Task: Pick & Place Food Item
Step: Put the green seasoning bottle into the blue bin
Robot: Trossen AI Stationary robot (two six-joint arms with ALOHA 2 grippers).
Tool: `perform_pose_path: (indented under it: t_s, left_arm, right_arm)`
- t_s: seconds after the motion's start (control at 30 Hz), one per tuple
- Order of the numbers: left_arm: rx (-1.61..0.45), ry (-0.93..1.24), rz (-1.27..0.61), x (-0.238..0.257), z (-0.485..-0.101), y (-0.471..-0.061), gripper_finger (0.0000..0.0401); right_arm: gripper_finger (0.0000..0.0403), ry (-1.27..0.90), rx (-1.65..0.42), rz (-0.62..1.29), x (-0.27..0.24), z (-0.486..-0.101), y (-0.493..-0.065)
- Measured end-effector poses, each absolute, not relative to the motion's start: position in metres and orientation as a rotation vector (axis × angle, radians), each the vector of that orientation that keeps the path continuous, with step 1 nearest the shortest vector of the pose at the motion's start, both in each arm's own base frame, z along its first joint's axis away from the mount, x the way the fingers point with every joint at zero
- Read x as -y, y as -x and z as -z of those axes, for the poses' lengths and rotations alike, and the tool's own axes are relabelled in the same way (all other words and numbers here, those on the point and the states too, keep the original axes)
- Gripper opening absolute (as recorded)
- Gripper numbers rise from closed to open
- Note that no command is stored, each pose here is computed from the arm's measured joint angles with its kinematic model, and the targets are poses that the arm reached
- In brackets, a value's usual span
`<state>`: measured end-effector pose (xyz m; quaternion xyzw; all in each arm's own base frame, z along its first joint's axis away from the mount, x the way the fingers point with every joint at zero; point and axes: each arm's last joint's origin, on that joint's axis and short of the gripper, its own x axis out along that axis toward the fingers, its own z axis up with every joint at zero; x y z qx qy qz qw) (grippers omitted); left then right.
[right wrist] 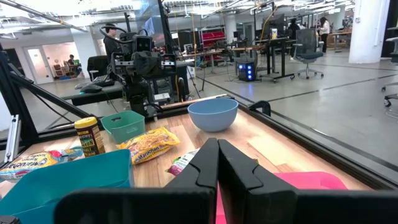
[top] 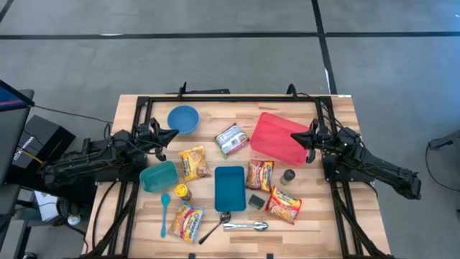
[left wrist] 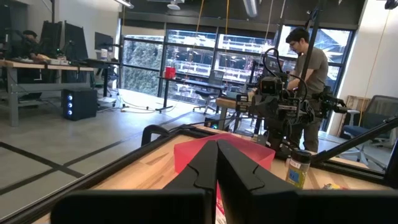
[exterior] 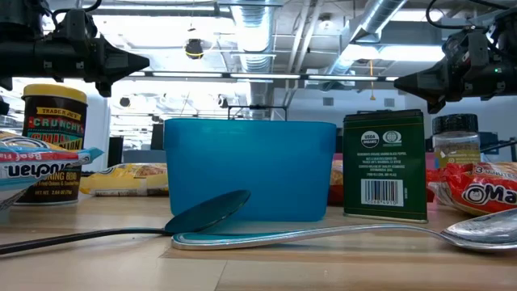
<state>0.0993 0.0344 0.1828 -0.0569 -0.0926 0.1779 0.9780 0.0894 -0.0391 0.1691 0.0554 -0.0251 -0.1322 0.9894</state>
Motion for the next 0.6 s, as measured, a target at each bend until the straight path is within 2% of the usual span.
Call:
perform_pose_path:
  t_s: [0.23,0.6]
  left_arm:
    - [0.230,0.108,-0.355,-0.034,-0.187,-0.099,0.0003]
    - [0.528,0.067,-0.327,-0.031,-0.214,-0.089,0.0003]
  right_arm:
    - [0.0000,-0.111,0.051,0.265,0.039,-0.169,-0.089]
    - [0.0000,-0.118,0.060,0.260,0.039,-0.170,-0.089]
